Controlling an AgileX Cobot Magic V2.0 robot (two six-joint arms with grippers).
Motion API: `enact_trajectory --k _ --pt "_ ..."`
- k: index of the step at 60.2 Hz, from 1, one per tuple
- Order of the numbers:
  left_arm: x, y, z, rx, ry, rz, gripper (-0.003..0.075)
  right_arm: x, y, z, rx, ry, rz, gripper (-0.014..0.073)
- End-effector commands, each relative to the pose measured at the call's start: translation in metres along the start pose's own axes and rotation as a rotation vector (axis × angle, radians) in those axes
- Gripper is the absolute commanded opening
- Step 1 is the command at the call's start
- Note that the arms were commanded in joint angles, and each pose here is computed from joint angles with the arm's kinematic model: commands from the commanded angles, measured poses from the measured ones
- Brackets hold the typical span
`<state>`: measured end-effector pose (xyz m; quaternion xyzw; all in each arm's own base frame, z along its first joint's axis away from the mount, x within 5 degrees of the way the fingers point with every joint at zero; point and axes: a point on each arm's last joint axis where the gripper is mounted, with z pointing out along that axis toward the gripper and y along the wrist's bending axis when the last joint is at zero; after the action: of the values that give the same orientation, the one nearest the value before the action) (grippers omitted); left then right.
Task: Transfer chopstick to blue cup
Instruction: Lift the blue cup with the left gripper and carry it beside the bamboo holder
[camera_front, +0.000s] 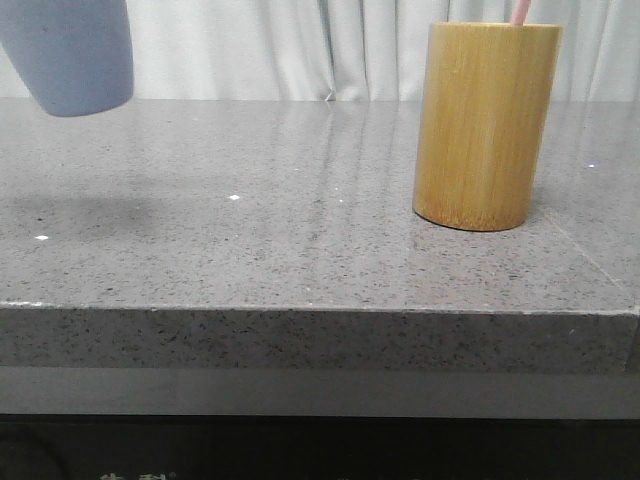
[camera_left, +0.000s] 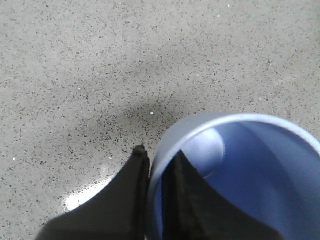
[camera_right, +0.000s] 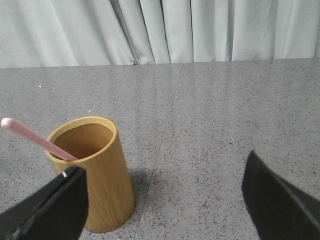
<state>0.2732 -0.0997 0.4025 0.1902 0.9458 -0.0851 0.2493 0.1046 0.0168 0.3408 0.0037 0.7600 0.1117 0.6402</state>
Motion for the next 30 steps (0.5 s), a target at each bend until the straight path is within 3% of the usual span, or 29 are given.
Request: enact_trajectory --k 1,16,30 --pt "0.001 -0.007 -0.021 0.03 -0.059 0.005 -0.0019 -0.018 0.002 -0.002 0.0 -0.106 -0.008 0.0634" --pt "-0.014 -0.032 -0.004 0.115 -0.052 0.053 -0.0019 -0.018 0.002 -0.002 -0.001 -0.106 -0.008 0.0634" --pt "-0.045 -0.083 0.021 0.187 -0.042 0.19 -0.0019 -0.018 0.002 -0.002 -0.001 -0.106 -0.008 0.0634"
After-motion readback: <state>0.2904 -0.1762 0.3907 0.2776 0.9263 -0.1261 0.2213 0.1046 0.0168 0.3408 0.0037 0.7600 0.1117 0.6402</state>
